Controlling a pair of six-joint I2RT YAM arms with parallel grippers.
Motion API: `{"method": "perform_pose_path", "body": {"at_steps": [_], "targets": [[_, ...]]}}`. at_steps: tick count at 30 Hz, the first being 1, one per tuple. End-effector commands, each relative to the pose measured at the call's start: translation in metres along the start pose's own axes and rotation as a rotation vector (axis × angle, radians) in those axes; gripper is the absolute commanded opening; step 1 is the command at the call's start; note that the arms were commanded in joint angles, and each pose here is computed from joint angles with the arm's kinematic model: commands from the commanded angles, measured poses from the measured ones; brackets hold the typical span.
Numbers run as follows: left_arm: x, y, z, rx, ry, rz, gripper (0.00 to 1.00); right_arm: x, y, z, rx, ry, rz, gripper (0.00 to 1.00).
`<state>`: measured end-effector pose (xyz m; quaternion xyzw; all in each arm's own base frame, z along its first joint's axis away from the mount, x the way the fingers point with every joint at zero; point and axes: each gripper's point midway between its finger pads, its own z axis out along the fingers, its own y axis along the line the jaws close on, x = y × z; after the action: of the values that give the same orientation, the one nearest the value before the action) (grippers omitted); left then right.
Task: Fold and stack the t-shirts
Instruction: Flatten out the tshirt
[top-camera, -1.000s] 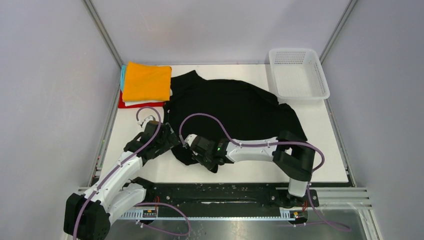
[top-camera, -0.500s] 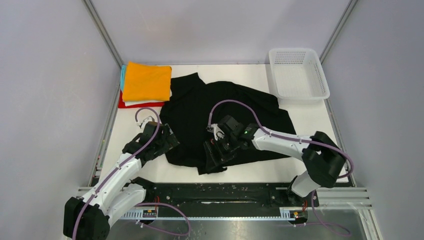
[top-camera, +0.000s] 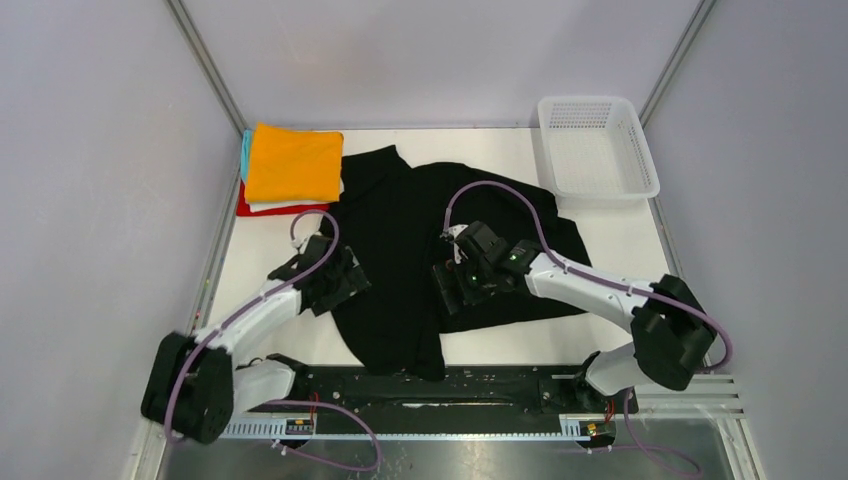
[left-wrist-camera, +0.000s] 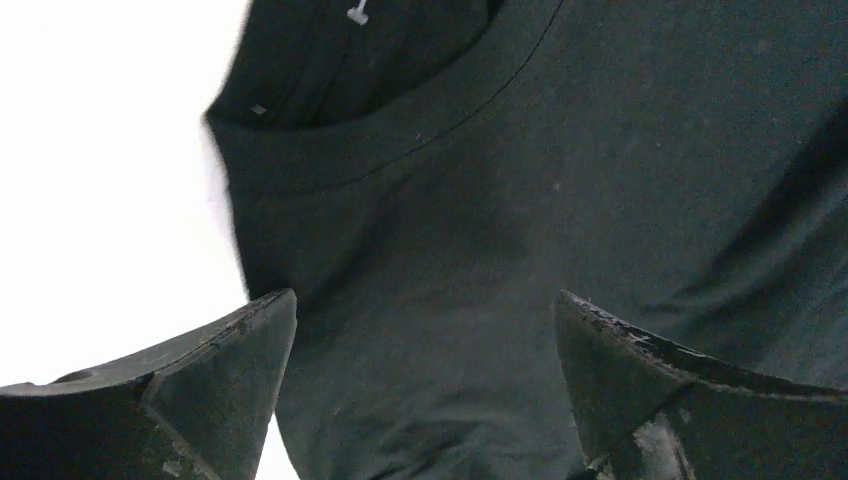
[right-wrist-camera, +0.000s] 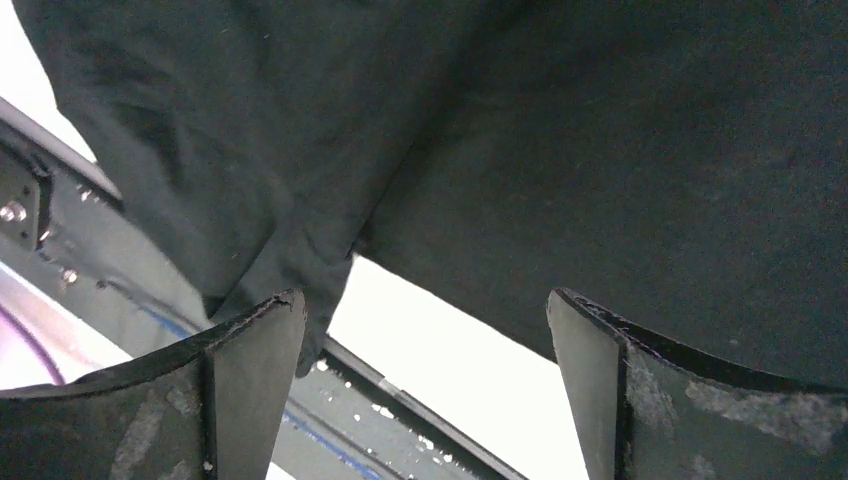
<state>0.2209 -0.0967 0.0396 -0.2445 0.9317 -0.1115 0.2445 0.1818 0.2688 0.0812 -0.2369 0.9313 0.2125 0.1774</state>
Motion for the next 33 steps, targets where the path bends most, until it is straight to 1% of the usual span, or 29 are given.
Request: {"method": "perform_pose_path", "body": {"at_steps": [1, 4, 6, 10, 11, 14, 17, 20, 21, 23, 25, 28, 30, 32, 33], "targets": [[-0.023, -0.044, 0.018, 0.102, -0.011, -0.012, 0.99, -0.014, -0.015, 0.020, 0.058, -0.007, -0.017, 1.00], [-0.032, -0.048, 0.038, 0.039, 0.006, -0.008, 0.99, -0.017, -0.032, 0.033, 0.109, 0.012, 0.005, 0.99], [-0.040, -0.057, 0.048, 0.022, 0.019, -0.004, 0.99, -0.023, -0.049, 0.041, 0.152, 0.000, 0.036, 1.00], [-0.067, -0.069, 0.073, -0.046, -0.001, 0.005, 0.99, -0.034, -0.091, 0.053, 0.209, 0.013, 0.152, 1.00], [-0.081, -0.079, 0.077, -0.040, -0.015, 0.004, 0.99, -0.038, -0.105, 0.054, 0.237, 0.011, 0.181, 1.00], [-0.103, -0.085, 0.091, -0.068, -0.016, -0.005, 0.99, -0.046, -0.133, 0.060, 0.271, 0.018, 0.243, 0.99], [-0.122, -0.092, 0.087, -0.048, -0.031, -0.019, 0.99, -0.057, -0.153, 0.059, 0.286, 0.004, 0.298, 1.00], [-0.129, -0.085, 0.060, -0.056, -0.084, -0.016, 0.99, -0.068, -0.160, 0.044, 0.301, -0.029, 0.303, 0.99], [-0.128, -0.080, 0.050, -0.057, -0.096, -0.018, 0.99, -0.071, -0.158, 0.037, 0.296, -0.043, 0.292, 0.99], [-0.117, -0.068, 0.028, -0.052, -0.112, -0.031, 0.99, -0.077, -0.143, 0.022, 0.232, -0.090, 0.278, 0.99], [-0.097, -0.056, 0.010, -0.039, -0.110, -0.039, 0.99, -0.078, -0.125, 0.011, 0.153, -0.133, 0.280, 0.99], [-0.057, -0.038, -0.010, -0.045, -0.077, -0.006, 0.99, -0.067, -0.111, -0.003, 0.094, -0.189, 0.295, 1.00], [-0.025, -0.031, -0.020, -0.018, -0.042, 0.035, 0.98, -0.058, -0.107, -0.012, 0.081, -0.212, 0.297, 1.00], [0.007, -0.031, -0.024, 0.040, 0.008, 0.081, 0.94, -0.047, -0.101, -0.018, 0.065, -0.217, 0.270, 0.99], [0.024, -0.030, -0.026, 0.063, 0.039, 0.116, 0.92, -0.045, -0.095, -0.022, 0.054, -0.224, 0.232, 0.99]]}}
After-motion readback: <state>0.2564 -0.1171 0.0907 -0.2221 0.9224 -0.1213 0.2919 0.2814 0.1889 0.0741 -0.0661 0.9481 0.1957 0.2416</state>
